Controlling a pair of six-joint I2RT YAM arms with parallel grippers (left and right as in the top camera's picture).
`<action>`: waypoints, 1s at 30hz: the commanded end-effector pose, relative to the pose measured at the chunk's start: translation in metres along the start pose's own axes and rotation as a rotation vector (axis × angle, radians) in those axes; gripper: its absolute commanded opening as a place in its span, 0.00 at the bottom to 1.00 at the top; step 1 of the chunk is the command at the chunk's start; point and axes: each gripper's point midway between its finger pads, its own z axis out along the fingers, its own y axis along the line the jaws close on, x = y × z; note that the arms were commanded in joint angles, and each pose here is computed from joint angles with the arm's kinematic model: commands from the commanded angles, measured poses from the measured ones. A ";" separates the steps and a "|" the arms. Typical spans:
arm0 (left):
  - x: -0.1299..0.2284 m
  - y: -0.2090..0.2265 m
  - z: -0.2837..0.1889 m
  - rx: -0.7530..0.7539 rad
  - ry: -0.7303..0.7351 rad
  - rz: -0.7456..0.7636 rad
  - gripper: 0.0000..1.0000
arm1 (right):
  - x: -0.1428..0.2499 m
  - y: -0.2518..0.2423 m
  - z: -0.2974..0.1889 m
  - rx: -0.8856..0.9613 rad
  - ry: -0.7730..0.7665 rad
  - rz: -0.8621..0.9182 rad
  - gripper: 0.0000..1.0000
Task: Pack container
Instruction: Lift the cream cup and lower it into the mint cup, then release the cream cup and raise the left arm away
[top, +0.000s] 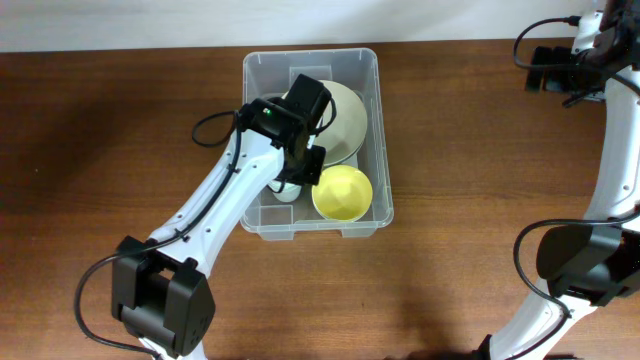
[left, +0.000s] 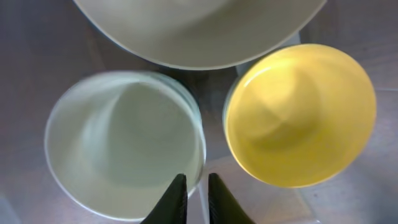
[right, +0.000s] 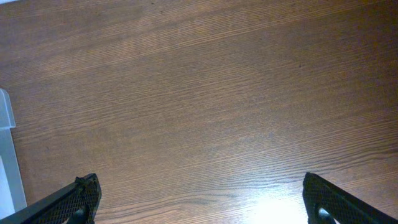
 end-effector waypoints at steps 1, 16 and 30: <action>-0.008 0.002 -0.011 -0.022 -0.046 0.009 0.39 | -0.004 0.000 -0.012 -0.003 -0.029 0.009 0.99; -0.064 0.203 -0.189 -0.241 -0.552 -0.443 0.82 | -0.004 0.000 -0.012 -0.003 -0.029 0.009 0.99; -0.046 0.250 -0.190 -0.250 -0.534 -0.553 0.99 | -0.004 0.000 -0.012 -0.003 -0.029 0.009 0.99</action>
